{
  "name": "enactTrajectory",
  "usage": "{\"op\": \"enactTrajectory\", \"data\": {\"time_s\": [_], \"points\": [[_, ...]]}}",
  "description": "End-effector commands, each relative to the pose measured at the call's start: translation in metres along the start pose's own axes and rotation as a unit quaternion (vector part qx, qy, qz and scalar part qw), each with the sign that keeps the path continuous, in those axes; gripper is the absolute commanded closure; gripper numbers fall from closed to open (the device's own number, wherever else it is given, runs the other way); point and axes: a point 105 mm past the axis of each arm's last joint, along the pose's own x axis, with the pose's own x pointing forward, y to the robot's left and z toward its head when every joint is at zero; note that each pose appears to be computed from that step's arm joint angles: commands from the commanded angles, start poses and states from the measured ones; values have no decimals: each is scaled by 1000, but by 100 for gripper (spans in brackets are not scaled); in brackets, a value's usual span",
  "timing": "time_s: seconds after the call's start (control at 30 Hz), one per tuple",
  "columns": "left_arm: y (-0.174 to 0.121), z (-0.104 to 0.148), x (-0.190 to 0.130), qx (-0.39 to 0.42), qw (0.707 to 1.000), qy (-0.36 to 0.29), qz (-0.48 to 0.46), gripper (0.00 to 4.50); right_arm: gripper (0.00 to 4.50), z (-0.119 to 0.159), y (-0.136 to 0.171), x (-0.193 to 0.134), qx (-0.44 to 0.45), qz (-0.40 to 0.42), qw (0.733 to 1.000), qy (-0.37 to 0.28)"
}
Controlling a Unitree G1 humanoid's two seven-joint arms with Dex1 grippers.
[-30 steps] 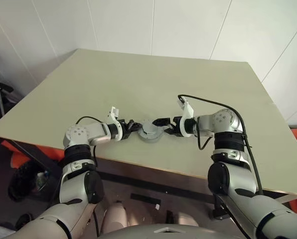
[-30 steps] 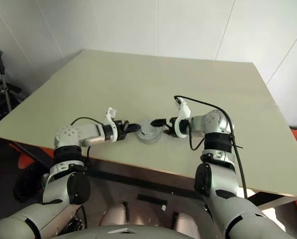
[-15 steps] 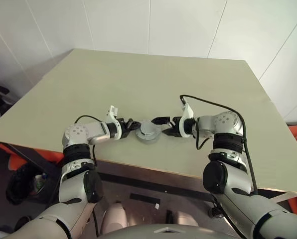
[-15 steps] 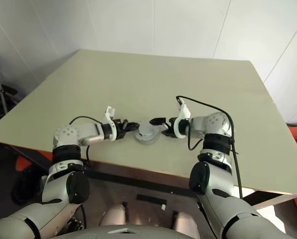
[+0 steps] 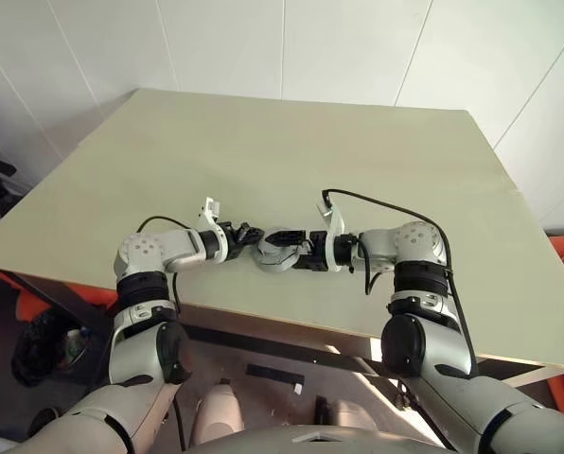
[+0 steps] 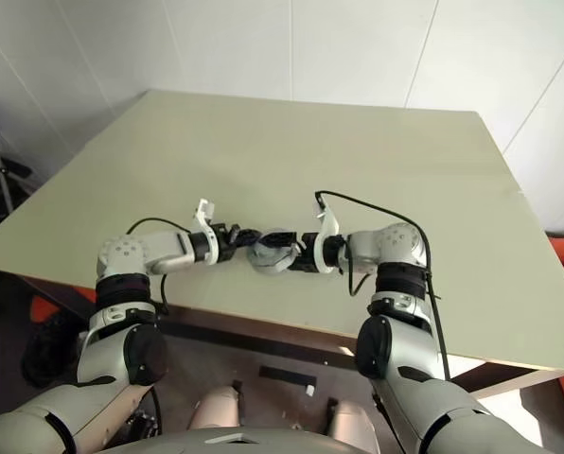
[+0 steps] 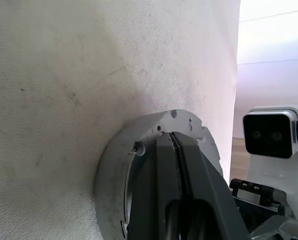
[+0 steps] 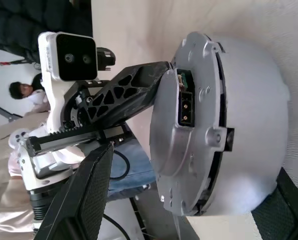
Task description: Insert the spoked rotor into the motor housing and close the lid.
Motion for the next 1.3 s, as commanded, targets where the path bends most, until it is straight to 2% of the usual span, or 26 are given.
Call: {"op": "enactTrajectory", "data": {"time_s": [0.03,0.33,0.57,0.67,0.83,0.87,1.3], "points": [[-1,-2,1,5,1000,6,3,450,2,12,18,1,-17,15,999,-28],[-1,0,1,7,1000,2,3,450,2,25,1,0,-15,-39,996,-73],[-2,1,1,7,1000,0,2,450,2,36,6,-2,-6,-23,994,-104],[-2,1,1,8,1000,0,2,450,62,36,9,-2,-4,-17,995,-101],[-2,1,0,9,1000,-2,2,450,229,35,11,-1,-5,-15,995,-100],[-1,2,0,9,1000,-2,2,450,246,35,12,-1,-6,-14,995,-100],[-1,4,0,13,1000,-8,3,450,248,38,12,0,7,-14,995,-103]]}}
